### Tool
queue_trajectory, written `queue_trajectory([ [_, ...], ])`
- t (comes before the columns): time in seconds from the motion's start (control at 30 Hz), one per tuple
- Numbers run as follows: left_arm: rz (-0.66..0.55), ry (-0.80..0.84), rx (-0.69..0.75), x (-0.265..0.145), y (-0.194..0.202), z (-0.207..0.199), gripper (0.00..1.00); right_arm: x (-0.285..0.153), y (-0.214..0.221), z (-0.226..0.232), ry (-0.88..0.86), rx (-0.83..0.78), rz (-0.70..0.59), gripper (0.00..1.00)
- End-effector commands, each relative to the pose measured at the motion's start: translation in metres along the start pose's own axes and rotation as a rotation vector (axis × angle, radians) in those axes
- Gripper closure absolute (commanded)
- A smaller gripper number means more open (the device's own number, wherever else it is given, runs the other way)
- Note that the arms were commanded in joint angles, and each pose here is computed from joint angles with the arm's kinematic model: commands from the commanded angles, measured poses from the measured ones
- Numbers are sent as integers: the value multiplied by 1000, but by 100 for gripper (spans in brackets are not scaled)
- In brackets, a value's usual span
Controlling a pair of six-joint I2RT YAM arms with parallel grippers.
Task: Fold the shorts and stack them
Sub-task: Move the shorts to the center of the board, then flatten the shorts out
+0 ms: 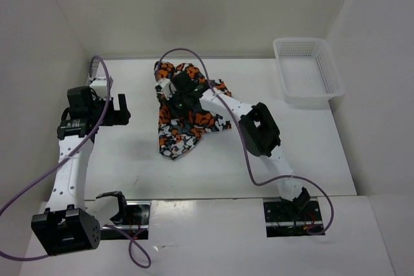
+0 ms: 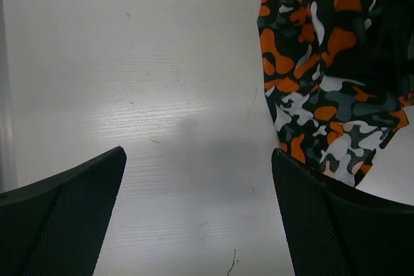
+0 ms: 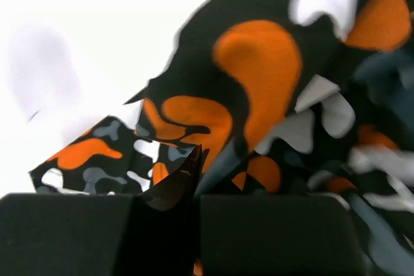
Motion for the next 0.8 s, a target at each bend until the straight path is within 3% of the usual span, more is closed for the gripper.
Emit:
queue_trajectory([
  [0.0, 3, -16, 1, 2, 3, 4, 0, -29, -2, 98, -224, -283, 22, 98],
  [0.07, 32, 1, -7, 9, 11, 1, 0, -31, -8, 104, -165, -365, 7, 84],
  [0.1, 55, -5, -12, 13, 18, 3, 0, -38, -14, 108, -158, -437, -3, 61],
  [0.17, 90, 4, -20, 16, 28, 1, 0, -56, -23, 115, -174, -483, -9, 24],
  [0.2, 115, 35, -29, 19, 36, -5, 0, -63, -26, 118, -185, -502, -17, 0],
  [0.4, 151, 243, -40, 17, 49, -48, 0, -108, -52, 97, -186, -436, -89, 0],
  [0.53, 172, 319, -51, 24, 51, -60, 0, -140, -70, 42, -153, -284, -161, 0],
  [0.63, 194, 346, -39, 44, 49, -64, 0, -142, -85, -3, -28, -135, -245, 0],
  [0.77, 280, 251, -39, 77, 64, -43, 0, -117, -79, -60, 141, -36, -240, 0],
])
Point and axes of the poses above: each gripper's point midway between its finger pads, its own x axis out along the fingers, its own z axis along the line the jaws close on, y = z × x, the point moved 1 cm from there along -x, back along the fingers, and after that the axes turned 11 degrees about x, right-handed, at the moved point
